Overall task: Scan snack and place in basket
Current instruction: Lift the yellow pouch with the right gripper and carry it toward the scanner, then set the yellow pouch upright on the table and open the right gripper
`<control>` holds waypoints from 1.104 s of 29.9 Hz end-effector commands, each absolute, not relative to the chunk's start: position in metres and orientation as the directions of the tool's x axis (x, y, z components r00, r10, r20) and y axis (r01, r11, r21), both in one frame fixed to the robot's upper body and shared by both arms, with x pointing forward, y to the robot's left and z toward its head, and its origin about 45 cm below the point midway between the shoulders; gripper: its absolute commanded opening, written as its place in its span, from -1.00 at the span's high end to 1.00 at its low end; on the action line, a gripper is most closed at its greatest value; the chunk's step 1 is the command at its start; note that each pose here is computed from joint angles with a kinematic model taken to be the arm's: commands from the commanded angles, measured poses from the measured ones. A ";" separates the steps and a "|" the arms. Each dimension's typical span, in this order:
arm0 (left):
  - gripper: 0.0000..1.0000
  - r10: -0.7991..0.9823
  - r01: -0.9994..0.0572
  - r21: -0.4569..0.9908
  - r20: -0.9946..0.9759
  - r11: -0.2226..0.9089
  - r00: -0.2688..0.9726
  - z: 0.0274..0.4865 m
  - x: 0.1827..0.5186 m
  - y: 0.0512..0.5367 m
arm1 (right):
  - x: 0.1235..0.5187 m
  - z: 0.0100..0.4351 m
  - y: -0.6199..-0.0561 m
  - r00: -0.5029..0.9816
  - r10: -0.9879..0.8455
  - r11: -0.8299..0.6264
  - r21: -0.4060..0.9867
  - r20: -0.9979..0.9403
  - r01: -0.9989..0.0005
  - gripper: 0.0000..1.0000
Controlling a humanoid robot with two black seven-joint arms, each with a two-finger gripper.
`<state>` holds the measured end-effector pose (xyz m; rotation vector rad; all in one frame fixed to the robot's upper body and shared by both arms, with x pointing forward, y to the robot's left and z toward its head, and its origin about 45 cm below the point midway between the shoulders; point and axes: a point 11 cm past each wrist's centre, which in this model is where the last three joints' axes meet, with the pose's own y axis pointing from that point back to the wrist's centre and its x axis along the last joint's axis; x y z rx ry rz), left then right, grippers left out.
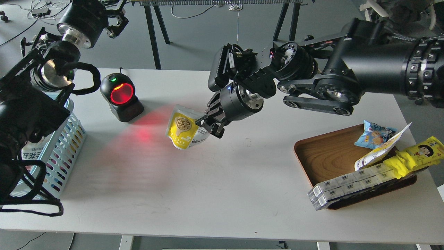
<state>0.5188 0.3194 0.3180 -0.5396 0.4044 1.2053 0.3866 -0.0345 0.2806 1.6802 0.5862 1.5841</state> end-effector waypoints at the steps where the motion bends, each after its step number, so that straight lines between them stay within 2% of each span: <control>1: -1.00 0.766 -0.951 -0.175 -0.564 0.255 0.309 0.317 0.518 0.321 | 0.388 0.273 -0.039 0.150 0.757 -0.616 0.771 0.636 -0.158 0.99; 20: -1.00 0.768 -0.953 -0.173 -0.563 0.250 0.304 0.317 0.518 0.324 | 0.383 0.263 -0.031 0.126 0.779 -0.598 0.789 0.614 -0.142 0.89; 23: -1.00 0.767 -0.952 -0.176 -0.563 0.251 0.306 0.318 0.518 0.324 | 0.384 0.266 -0.030 0.120 0.780 -0.598 0.788 0.614 -0.145 0.83; 24: -1.00 0.767 -0.952 -0.177 -0.563 0.250 0.306 0.318 0.518 0.324 | 0.384 0.268 -0.030 0.116 0.779 -0.600 0.787 0.616 -0.146 0.75; 25: -1.00 0.767 -0.952 -0.176 -0.563 0.251 0.306 0.318 0.518 0.324 | 0.384 0.270 -0.029 0.116 0.778 -0.601 0.785 0.618 -0.148 0.57; 28: -1.00 0.767 -0.952 -0.176 -0.563 0.251 0.306 0.318 0.518 0.324 | 0.385 0.278 -0.029 0.111 0.775 -0.605 0.781 0.622 -0.154 -0.31; 30: -1.00 0.767 -0.952 -0.176 -0.563 0.251 0.306 0.318 0.518 0.324 | 0.386 0.285 -0.030 0.105 0.775 -0.605 0.780 0.623 -0.161 -0.53; 33: -1.00 0.767 -0.952 -0.176 -0.563 0.251 0.306 0.318 0.518 0.324 | 0.387 0.295 -0.039 0.116 0.768 -0.610 0.774 0.630 -0.169 -0.64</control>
